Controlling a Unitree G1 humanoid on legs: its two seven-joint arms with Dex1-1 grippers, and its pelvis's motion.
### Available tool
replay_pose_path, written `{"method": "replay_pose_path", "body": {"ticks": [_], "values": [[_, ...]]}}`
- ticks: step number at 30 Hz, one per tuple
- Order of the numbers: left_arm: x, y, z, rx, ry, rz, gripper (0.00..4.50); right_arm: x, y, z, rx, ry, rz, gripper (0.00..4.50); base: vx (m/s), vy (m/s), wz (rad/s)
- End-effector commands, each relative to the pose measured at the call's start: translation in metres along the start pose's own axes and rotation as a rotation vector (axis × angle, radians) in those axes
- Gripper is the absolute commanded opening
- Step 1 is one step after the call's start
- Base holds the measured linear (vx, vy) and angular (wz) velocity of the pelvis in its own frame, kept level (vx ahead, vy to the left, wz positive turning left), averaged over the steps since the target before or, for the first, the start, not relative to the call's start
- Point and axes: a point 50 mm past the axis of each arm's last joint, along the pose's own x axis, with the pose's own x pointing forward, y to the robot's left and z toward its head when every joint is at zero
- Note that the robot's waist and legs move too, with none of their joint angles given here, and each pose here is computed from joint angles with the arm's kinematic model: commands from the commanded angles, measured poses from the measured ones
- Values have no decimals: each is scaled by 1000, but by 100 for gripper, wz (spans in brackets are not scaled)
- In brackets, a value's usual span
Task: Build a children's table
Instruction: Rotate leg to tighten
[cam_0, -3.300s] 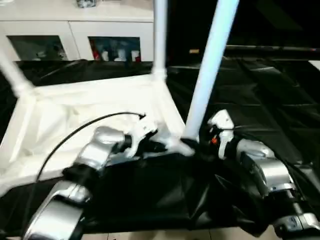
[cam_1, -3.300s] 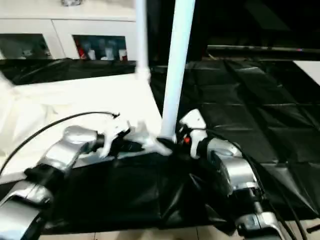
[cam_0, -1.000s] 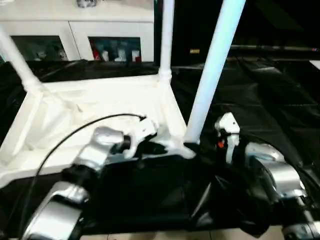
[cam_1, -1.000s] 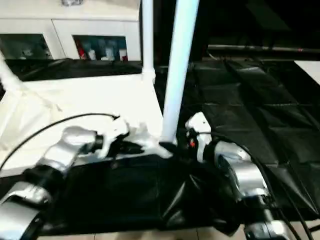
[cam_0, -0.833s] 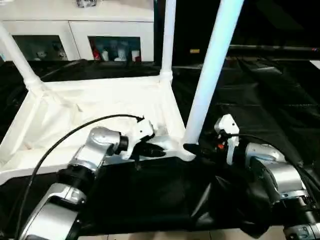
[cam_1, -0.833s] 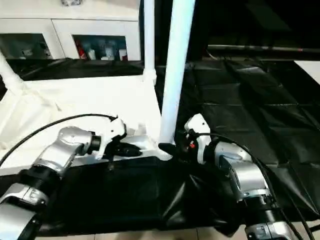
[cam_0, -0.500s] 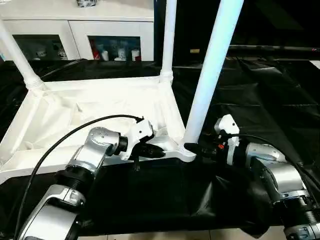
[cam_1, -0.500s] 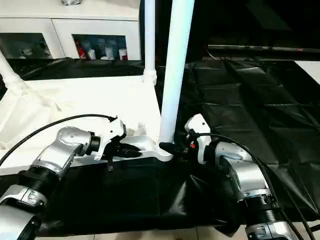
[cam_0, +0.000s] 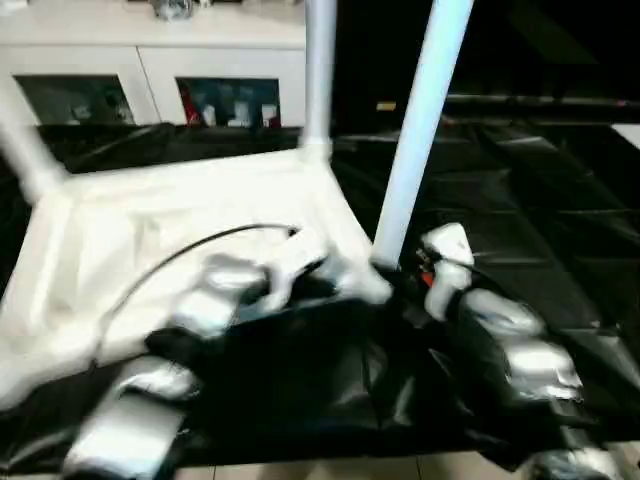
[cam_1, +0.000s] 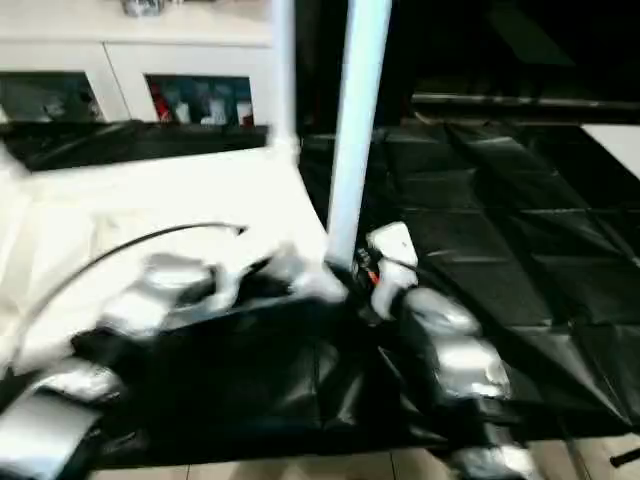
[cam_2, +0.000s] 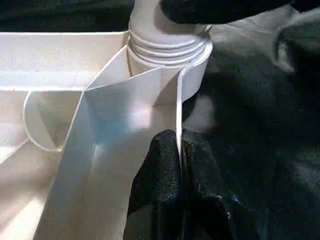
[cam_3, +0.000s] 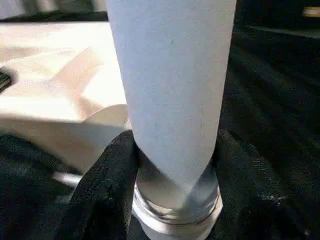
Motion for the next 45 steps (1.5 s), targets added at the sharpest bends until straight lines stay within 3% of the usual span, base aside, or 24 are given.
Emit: {"method": "replay_pose_path", "body": {"ticks": [1, 4, 6, 11, 14, 15, 19, 22, 23, 29, 31, 33, 37, 44, 45], "values": [[24, -13, 25, 3, -95, -1, 0, 15, 25, -30, 91, 135, -27, 194, 0, 0, 0], [34, -17, 33, 14, -97, 21, 0, 27, 29, -24, 143, 105, -112, 194, 0, 0, 0], [36, -19, 35, 25, -100, 13, 0, 29, 29, -21, 128, 94, -113, 194, 0, 0, 0], [35, -17, 31, 36, -91, 13, 0, 31, 28, -16, 110, 63, -137, 194, 0, 0, 0], [32, -14, 27, 47, -85, 20, 0, 29, 27, -10, 116, -2, -104, 194, 0, 0, 0], [32, -14, 27, 47, -85, 20, 0, 29, 27, -10, 116, -2, -104, 229, 0, 0, 0], [27, -11, 24, 70, -87, 11, 0, 13, 14, 1, 61, -72, -78, 284, 0, 0, 0], [26, -10, 23, 90, -88, 3, 0, -1, 8, 2, 12, -67, -41, 306, 0, 0, 0], [24, -10, 24, 96, -96, -5, 0, -14, 7, 1, -6, -54, 25, 306, 0, 0, 0], [19, -9, 28, 123, -178, -10, 0, -53, 13, -5, -77, 7, 216, 306, 0, 0, 0], [18, -9, 29, 127, -194, -15, 0, -55, 15, -5, -72, 9, 225, 306, 0, 0, 0], [16, -8, 31, 121, -214, -24, 45, -56, 18, -5, -71, 8, 235, 309, 0, 0, 0], [-2, -5, 37, 88, -263, -82, 78, -55, 28, -5, -43, -3, 229, 309, 0, 0, 0], [-69, 13, 9, 98, -98, -30, 139, -43, 41, -3, -20, -18, 238, 309, 0, 0, 0], [-69, 13, 9, 98, -98, -30, 148, -43, 41, -3, -20, -18, 238, 309, 0, 0, 0]]}}
